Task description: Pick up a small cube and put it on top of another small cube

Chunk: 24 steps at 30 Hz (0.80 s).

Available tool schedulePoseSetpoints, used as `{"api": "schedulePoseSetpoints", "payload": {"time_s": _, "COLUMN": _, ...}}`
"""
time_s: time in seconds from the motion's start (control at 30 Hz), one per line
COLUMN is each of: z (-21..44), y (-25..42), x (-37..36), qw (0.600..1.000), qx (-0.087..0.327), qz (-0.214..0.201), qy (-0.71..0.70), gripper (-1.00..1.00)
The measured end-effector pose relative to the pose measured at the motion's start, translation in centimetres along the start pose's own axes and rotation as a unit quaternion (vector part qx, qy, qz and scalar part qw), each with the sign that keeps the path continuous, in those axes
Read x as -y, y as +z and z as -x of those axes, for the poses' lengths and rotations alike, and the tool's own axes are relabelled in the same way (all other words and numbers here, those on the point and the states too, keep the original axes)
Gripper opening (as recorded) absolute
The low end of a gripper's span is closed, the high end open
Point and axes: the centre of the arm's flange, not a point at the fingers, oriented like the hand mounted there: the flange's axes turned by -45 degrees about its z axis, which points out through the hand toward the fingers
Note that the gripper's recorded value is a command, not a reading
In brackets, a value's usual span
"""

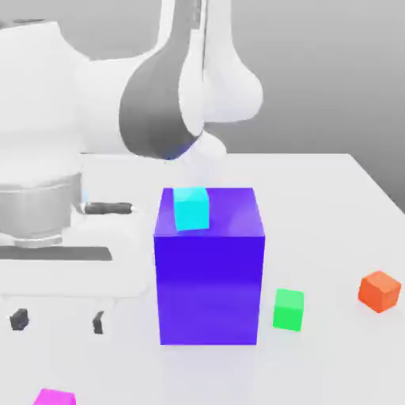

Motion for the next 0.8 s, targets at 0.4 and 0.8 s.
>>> {"api": "schedulePoseSetpoints", "payload": {"time_s": 0.4, "z": 2.7, "y": 13.8, "x": -4.1, "qw": 0.998, "qx": 0.057, "qz": 0.023, "qy": 0.009, "gripper": -1.00}}
{"api": "schedulePoseSetpoints", "payload": {"time_s": 0.8, "z": 4.1, "y": 7.0, "x": 4.6, "qw": 0.991, "qx": 0.063, "qz": 0.016, "qy": -0.115, "gripper": -1.00}}
